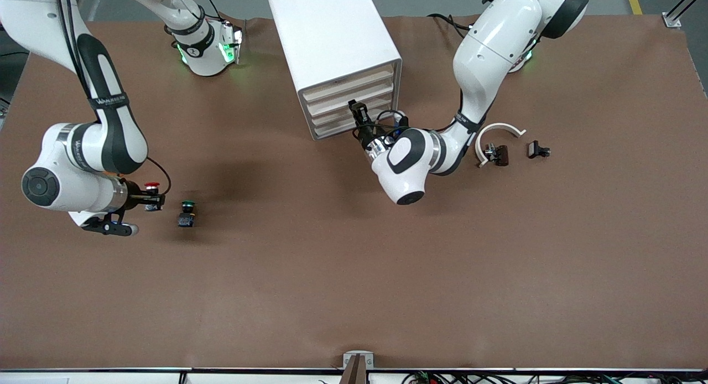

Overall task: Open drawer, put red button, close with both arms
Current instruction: 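Pull the drawer open with the left gripper while the right gripper lifts the button, then carry the red button over the open drawer with the right gripper, then lower the button into the drawer and open the right gripper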

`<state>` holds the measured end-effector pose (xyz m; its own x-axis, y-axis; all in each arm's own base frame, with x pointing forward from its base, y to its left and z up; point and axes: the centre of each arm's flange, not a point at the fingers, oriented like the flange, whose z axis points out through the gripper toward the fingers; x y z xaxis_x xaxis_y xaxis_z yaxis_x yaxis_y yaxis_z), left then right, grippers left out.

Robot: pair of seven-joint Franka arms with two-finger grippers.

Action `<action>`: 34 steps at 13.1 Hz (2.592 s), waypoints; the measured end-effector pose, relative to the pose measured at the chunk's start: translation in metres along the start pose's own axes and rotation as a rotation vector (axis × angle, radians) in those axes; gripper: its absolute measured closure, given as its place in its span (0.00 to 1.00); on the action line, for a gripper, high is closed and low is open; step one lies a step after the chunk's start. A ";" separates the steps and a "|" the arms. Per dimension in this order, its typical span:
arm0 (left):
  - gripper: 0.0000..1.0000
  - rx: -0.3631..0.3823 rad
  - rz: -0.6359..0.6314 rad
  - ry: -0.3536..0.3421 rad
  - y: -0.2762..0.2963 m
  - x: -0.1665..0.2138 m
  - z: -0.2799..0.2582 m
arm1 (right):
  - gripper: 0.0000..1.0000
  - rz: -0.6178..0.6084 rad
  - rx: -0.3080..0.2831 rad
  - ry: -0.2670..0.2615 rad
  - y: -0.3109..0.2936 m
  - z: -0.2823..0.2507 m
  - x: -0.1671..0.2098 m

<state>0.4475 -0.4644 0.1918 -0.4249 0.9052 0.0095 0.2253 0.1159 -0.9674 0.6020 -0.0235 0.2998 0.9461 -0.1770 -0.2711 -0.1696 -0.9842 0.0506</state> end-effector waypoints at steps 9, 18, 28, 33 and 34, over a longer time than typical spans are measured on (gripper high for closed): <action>0.87 -0.045 0.004 -0.129 0.007 0.018 -0.085 | 0.60 0.222 -0.094 -0.028 -0.148 -0.096 -0.086; 0.59 -0.092 0.042 -0.206 -0.004 0.021 -0.133 | 0.60 0.639 -0.009 -0.070 -0.346 -0.107 -0.223; 0.00 -0.292 0.173 -0.302 -0.070 0.040 -0.248 | 0.60 0.968 0.059 -0.065 -0.439 -0.075 -0.274; 0.00 -0.556 0.245 -0.103 -0.077 0.089 -0.292 | 0.60 1.054 0.048 -0.048 -0.487 -0.023 -0.297; 0.00 -0.614 0.256 -0.027 -0.075 0.094 -0.293 | 0.60 1.062 0.042 -0.046 -0.493 -0.014 -0.301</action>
<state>0.6478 -0.2677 0.3396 -0.3117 0.9254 -0.2157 0.7770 0.1175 -0.6185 0.4053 0.5153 0.3702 0.2966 -0.9441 -0.1438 -0.9123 -0.3246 0.2498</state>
